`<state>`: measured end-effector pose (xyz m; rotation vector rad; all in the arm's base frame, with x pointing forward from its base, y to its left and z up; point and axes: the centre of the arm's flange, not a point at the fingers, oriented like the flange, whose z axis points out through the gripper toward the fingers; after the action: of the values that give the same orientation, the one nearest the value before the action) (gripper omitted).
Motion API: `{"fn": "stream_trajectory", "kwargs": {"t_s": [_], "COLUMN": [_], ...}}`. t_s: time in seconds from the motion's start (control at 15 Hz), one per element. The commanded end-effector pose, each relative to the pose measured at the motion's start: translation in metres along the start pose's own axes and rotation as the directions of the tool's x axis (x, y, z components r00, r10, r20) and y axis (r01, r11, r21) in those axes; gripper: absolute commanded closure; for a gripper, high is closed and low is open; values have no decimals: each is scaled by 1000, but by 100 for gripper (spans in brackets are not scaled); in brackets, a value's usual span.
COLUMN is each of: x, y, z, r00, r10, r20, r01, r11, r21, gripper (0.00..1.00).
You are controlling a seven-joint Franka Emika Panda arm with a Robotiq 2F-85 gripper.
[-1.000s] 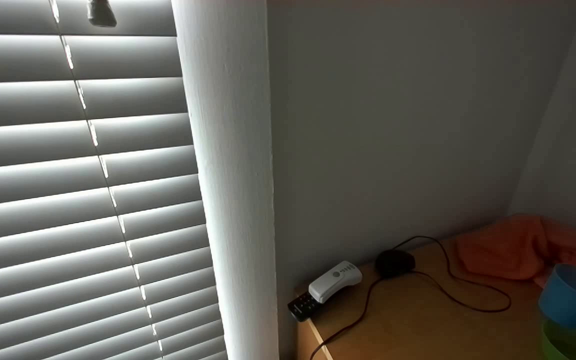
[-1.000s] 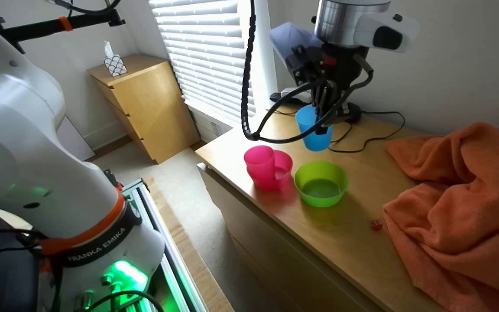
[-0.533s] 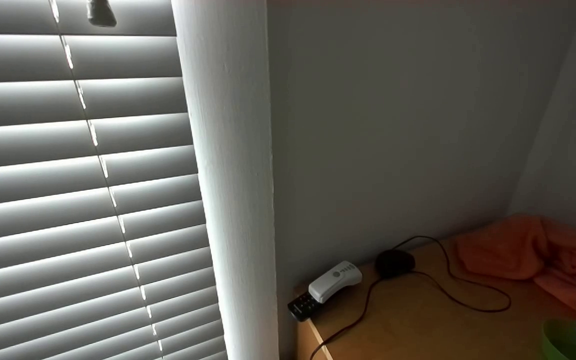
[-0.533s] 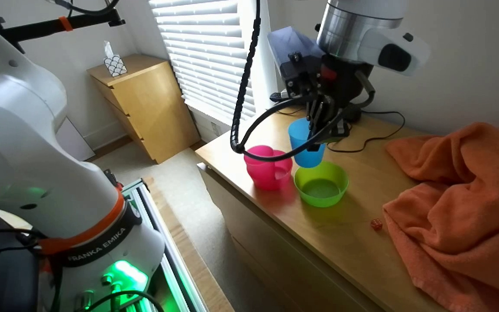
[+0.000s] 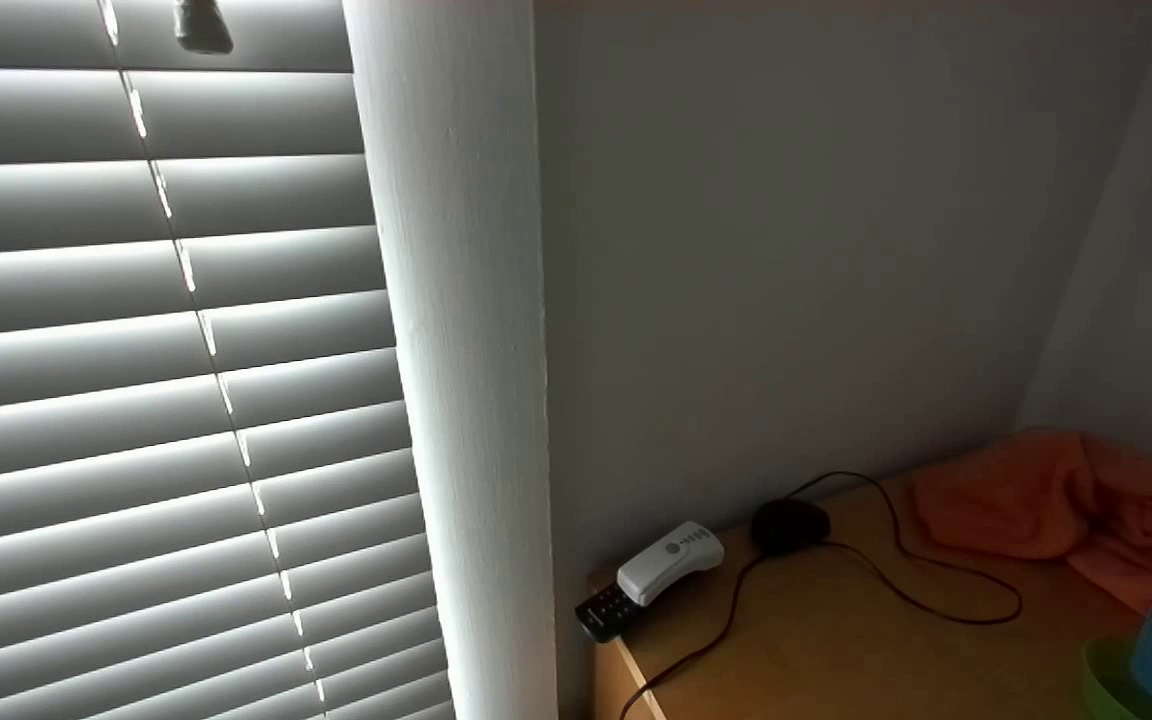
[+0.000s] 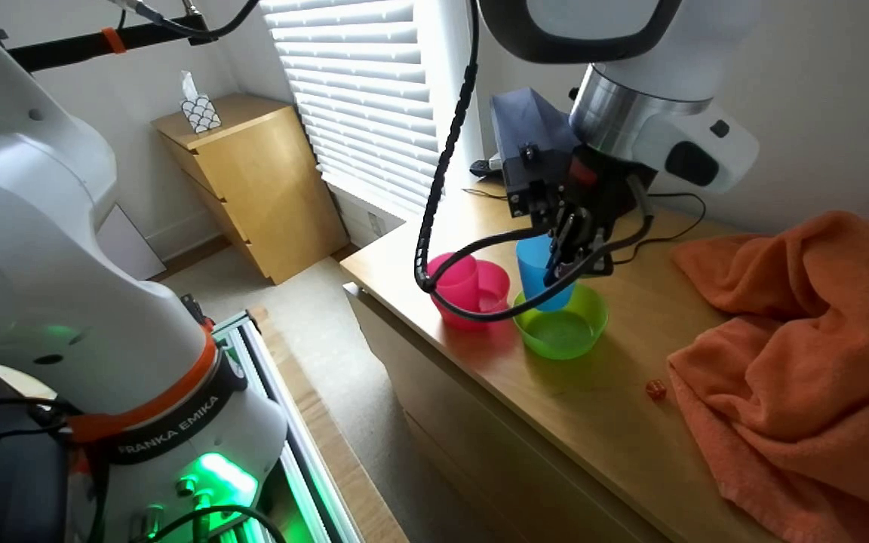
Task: Swap the pink cup and blue cup's positions
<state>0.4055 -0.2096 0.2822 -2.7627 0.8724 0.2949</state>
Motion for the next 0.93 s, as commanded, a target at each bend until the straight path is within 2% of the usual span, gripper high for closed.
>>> {"fn": "stream_trajectory", "kwargs": {"t_s": [0.0, 0.2, 0.53, 0.87], "x": [17, 23, 31, 36], "y": [-6, -4, -3, 1], "z": [16, 25, 33, 41], "r00": [998, 994, 989, 983], "r10": [60, 109, 149, 182], "r20": [2, -1, 14, 30], "r01": [-61, -109, -149, -181], "r11": [998, 994, 989, 983], "r21": [35, -13, 9, -24], "gripper": [99, 99, 99, 99]}}
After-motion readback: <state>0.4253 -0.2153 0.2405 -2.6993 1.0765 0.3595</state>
